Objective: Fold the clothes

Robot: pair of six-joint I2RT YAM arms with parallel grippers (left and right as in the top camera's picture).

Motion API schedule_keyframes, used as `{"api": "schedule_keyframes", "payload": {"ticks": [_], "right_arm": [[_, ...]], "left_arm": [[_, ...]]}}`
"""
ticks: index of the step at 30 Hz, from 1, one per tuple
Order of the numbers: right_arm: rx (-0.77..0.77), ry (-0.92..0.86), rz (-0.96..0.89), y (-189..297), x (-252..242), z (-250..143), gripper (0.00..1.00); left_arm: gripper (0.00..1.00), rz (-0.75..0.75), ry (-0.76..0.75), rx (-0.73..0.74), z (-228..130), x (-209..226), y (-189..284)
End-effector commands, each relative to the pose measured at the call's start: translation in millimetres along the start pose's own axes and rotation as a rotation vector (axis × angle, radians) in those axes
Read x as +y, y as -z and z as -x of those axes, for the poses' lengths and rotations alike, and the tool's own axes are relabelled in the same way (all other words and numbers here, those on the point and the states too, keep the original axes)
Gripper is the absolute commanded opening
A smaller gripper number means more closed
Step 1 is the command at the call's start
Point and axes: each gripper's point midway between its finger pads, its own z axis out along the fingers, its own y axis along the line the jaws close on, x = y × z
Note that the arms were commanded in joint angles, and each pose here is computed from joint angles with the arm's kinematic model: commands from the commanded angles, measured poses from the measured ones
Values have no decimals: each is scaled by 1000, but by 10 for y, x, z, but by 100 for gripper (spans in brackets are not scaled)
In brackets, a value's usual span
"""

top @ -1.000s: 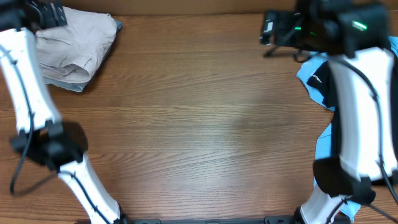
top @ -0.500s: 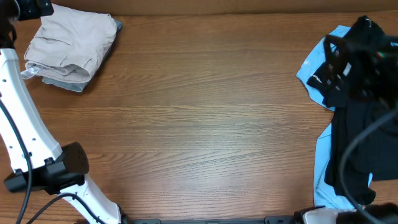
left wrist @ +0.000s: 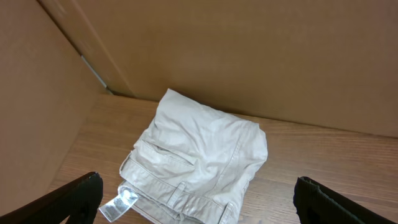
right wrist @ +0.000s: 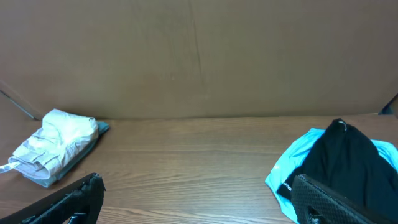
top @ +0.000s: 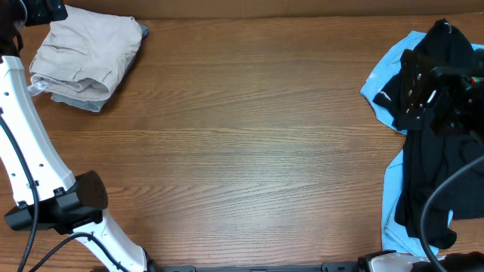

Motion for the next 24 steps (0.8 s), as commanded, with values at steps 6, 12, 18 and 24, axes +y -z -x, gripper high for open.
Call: {"api": "schedule_keyframes", "payload": {"ticks": [6, 12, 18, 24], "right_arm": [[33, 8, -20, -506, -6, -38, 100], [-8, 1, 7, -769, -14, -237, 100], [-110, -14, 49, -855, -101, -649, 100], [-191, -25, 58, -848, -281, -1306, 100]], "left_arm": [[100, -22, -11, 0, 1, -61, -12], [100, -22, -11, 0, 1, -61, -12], [100, -22, -11, 0, 1, -61, -12], [100, -22, -11, 0, 1, -61, -12]]}}
